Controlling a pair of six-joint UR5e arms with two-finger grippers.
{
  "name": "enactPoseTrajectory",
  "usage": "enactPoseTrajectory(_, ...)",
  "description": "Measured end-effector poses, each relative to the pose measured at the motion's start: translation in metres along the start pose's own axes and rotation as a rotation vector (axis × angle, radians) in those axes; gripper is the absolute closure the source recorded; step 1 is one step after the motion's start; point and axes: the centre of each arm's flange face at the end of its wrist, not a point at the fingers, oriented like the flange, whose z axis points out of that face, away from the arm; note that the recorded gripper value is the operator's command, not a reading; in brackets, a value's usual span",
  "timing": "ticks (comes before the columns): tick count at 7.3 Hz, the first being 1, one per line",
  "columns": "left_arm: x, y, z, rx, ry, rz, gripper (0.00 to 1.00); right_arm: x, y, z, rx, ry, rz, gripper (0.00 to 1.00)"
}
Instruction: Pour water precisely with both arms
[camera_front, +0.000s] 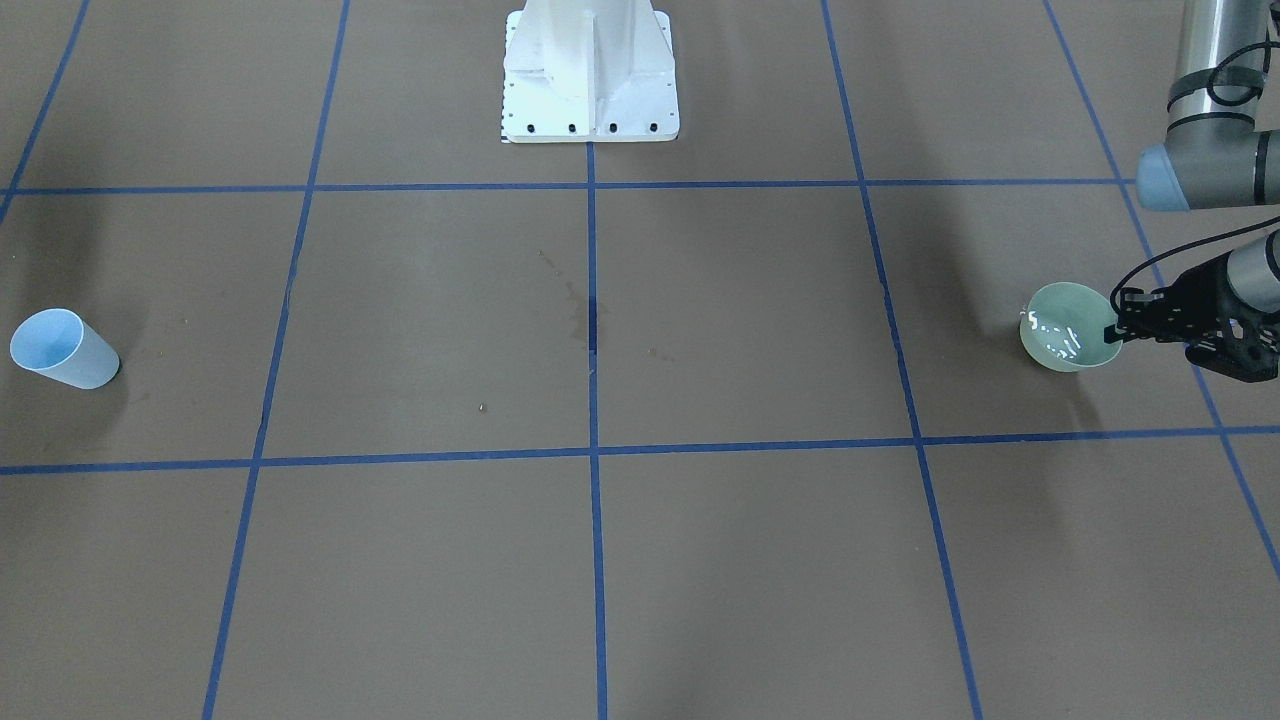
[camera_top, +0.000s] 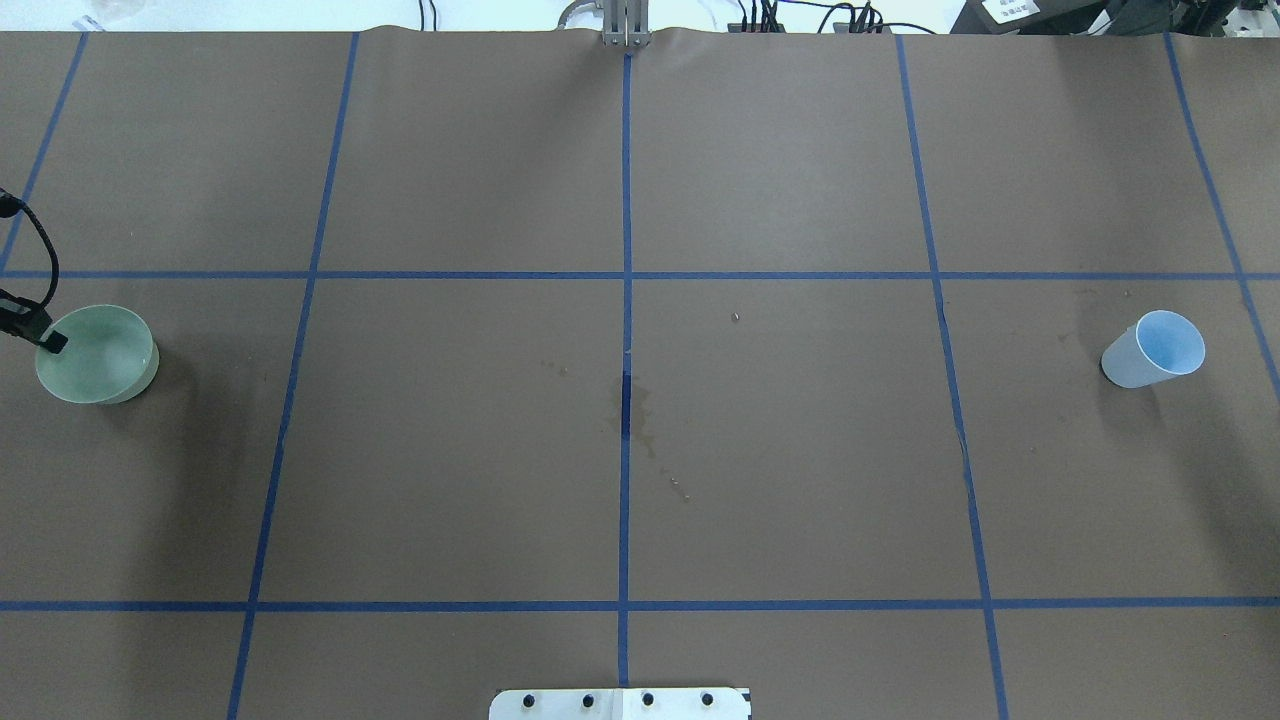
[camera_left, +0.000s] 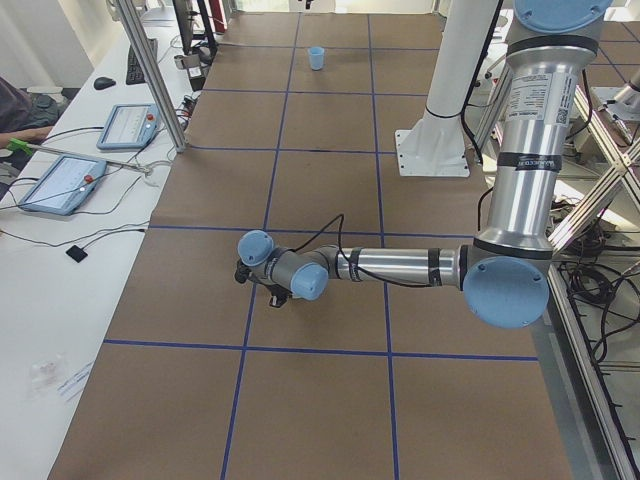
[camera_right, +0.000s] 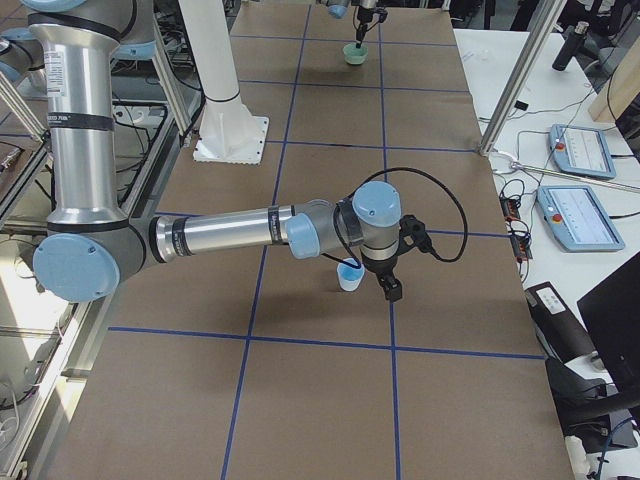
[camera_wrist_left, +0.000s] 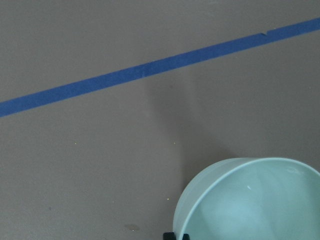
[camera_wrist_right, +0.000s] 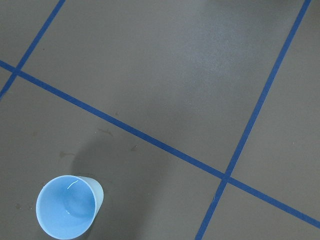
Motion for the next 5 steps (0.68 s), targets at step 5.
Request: enactPoseTrajectory(5, 0.029, -0.012, -0.041, 0.046, 0.118, -0.019, 0.01, 0.0, 0.0, 0.0, 0.0, 0.0, 0.0, 0.01)
